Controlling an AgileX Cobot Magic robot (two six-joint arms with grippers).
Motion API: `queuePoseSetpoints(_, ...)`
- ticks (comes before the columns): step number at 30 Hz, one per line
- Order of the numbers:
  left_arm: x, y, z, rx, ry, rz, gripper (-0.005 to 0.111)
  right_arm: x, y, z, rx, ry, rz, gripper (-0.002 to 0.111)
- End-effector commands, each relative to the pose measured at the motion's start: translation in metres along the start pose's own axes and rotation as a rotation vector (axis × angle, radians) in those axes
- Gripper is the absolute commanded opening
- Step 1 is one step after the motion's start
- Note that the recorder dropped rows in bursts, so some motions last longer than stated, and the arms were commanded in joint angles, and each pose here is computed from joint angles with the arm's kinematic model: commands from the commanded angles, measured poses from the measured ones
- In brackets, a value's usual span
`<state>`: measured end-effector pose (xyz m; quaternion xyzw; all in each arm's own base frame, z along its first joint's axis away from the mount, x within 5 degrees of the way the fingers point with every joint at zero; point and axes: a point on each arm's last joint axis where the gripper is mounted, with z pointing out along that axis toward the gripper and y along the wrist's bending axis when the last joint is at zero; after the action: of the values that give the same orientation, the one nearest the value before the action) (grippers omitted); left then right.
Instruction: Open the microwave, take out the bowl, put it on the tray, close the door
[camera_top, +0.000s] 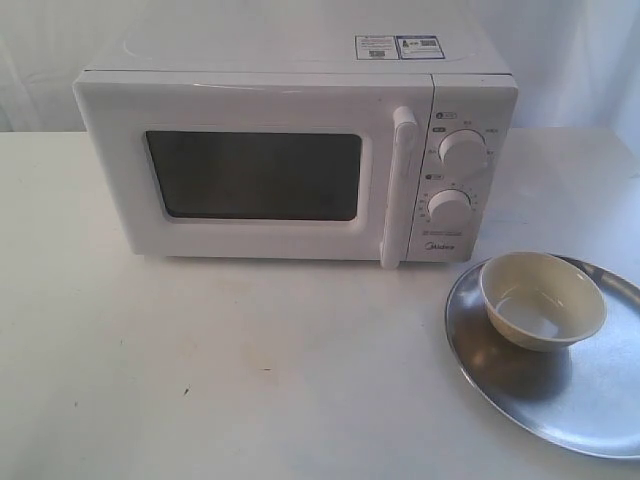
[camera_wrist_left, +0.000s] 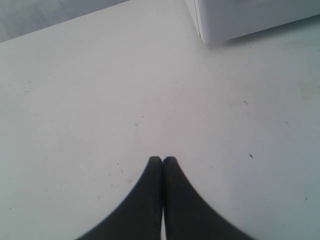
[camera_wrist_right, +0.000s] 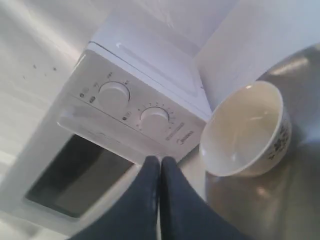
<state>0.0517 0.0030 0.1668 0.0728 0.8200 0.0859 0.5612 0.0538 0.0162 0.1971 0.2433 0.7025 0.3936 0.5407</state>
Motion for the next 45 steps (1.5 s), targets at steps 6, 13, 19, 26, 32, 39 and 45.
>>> queuePoseSetpoints(6, 0.0004, -0.0005, 0.0001, 0.005, -0.002, -0.005, 0.000, 0.0052, -0.0081, -0.0004, 0.053, 0.075, -0.831, 0.000)
queuePoseSetpoints(13, 0.0004, -0.0005, 0.0001, 0.005, -0.002, -0.005, 0.000, 0.0056, -0.0087, -0.0005, 0.052, 0.087, -0.980, 0.000)
queuePoseSetpoints(19, 0.0004, -0.0005, 0.0001, 0.005, -0.002, -0.005, 0.000, 0.0057, -0.0089, -0.0005, 0.051, 0.091, -1.029, 0.000)
queuePoseSetpoints(26, 0.0004, -0.0005, 0.0001, 0.005, -0.002, -0.005, 0.000, 0.0054, -0.0084, -0.0005, 0.049, 0.086, -1.024, 0.000)
queuePoseSetpoints(32, 0.0004, -0.0005, 0.0001, 0.005, -0.002, -0.005, 0.000, 0.0054, -0.0084, -0.0005, 0.049, 0.086, -1.024, 0.000)
queuePoseSetpoints(39, 0.0004, -0.0005, 0.0001, 0.005, -0.002, -0.005, 0.000, 0.0054, -0.0084, -0.0005, 0.049, 0.086, -1.024, 0.000)
queuePoseSetpoints(45, 0.0004, -0.0005, 0.0001, 0.005, -0.002, -0.005, 0.000, 0.0054, -0.0084, -0.0005, 0.049, 0.086, -1.024, 0.000)
